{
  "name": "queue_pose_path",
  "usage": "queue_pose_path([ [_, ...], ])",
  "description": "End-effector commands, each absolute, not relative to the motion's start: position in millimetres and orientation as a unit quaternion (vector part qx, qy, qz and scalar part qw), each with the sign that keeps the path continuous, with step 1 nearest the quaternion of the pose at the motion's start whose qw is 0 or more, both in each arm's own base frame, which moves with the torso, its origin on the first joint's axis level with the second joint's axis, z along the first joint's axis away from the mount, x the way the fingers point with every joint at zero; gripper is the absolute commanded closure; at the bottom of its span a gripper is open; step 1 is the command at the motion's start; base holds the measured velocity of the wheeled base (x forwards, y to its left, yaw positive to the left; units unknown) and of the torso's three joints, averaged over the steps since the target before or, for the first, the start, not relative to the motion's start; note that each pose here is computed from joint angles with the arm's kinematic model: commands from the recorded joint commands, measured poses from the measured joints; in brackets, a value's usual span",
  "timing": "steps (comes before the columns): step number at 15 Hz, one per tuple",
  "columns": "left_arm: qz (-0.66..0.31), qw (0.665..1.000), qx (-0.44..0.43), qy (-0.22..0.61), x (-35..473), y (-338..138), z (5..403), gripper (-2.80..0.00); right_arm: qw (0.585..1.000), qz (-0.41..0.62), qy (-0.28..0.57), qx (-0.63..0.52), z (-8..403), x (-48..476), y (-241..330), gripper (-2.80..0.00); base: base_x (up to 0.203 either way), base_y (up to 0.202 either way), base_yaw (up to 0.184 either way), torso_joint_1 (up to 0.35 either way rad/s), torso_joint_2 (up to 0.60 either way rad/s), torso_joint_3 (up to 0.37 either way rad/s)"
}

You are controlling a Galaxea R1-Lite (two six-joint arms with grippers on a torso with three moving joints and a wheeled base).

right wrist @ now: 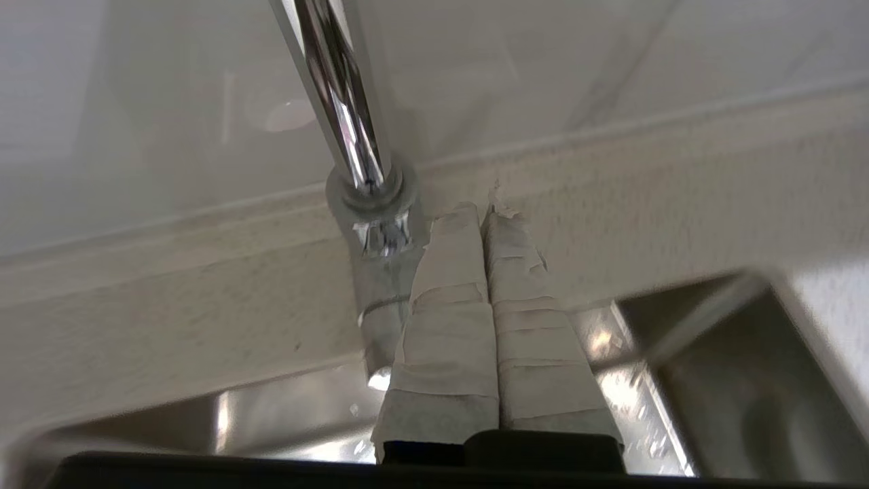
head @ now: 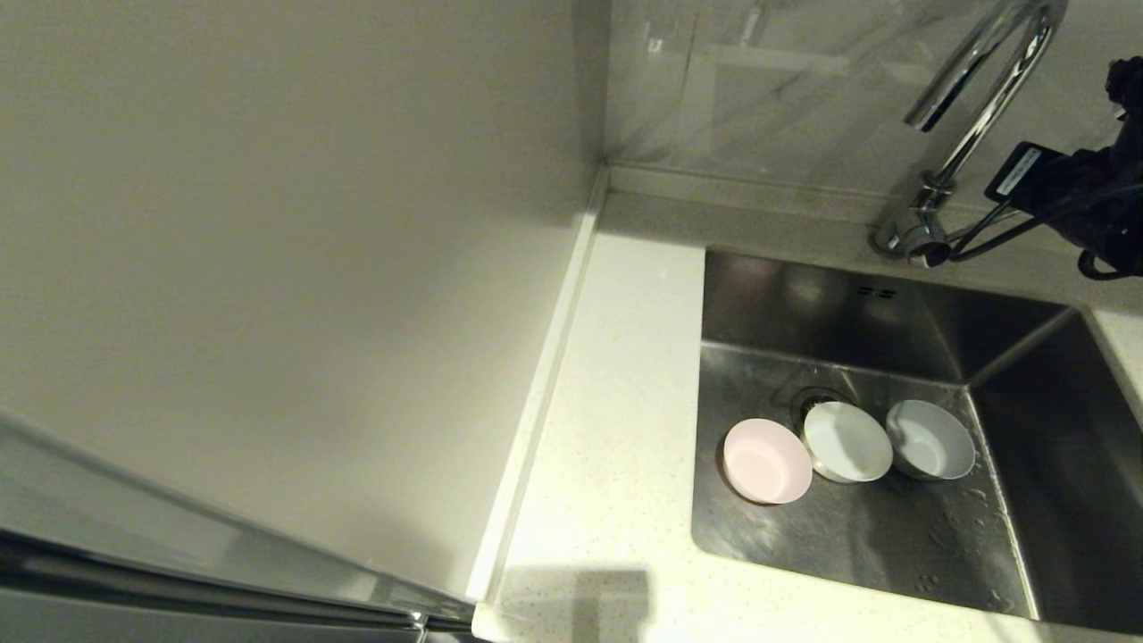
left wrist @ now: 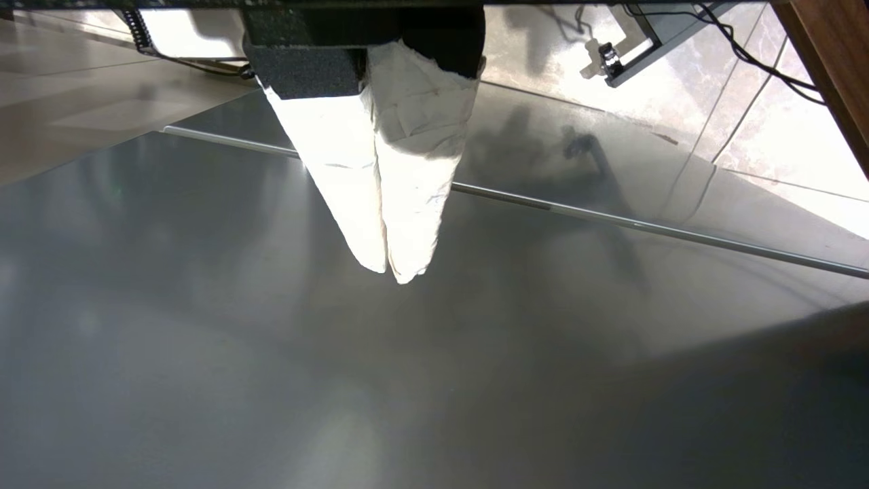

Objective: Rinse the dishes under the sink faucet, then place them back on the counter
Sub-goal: Turn on the faucet

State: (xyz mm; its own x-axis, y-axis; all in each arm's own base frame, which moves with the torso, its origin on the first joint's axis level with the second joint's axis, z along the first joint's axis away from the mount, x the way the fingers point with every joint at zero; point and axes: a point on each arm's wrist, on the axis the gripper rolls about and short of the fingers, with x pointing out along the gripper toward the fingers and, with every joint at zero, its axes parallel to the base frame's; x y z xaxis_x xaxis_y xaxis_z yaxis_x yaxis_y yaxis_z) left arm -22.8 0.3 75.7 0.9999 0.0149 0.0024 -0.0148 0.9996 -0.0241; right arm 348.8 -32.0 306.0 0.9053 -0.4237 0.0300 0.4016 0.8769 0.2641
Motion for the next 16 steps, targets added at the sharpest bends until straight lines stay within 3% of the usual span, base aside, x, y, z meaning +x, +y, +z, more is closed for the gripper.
queue_pose_path([
  [1, 0.007, 1.0, -0.012, -0.003, -23.1, 0.4, 75.7, 0.0, 0.969, -0.217, -0.039, 0.114, 296.6, 362.6, -33.6, 0.0, 0.0, 0.0, 0.0, 0.0, 0.0, 0.0],
  [8, 0.008, 1.0, -0.012, -0.003, -23.0, 0.3, 75.7, 0.0, 0.969, -0.231, -0.039, 0.073, 291.7, 381.2, -42.4, 0.0, 0.0, 0.0, 0.0, 0.0, 0.0, 0.0],
  [13, 0.008, 1.0, -0.012, -0.003, -23.0, 0.3, 75.7, 0.0, 0.967, -0.243, 0.044, 0.054, 285.0, 369.1, -47.2, 0.0, 0.0, 0.0, 0.0, 0.0, 0.0, 0.0],
  [16, 0.007, 1.0, -0.012, -0.003, -23.0, 0.4, 75.7, 0.0, 0.968, -0.233, 0.081, 0.053, 301.9, 340.9, -44.2, 0.0, 0.0, 0.0, 0.0, 0.0, 0.0, 0.0],
])
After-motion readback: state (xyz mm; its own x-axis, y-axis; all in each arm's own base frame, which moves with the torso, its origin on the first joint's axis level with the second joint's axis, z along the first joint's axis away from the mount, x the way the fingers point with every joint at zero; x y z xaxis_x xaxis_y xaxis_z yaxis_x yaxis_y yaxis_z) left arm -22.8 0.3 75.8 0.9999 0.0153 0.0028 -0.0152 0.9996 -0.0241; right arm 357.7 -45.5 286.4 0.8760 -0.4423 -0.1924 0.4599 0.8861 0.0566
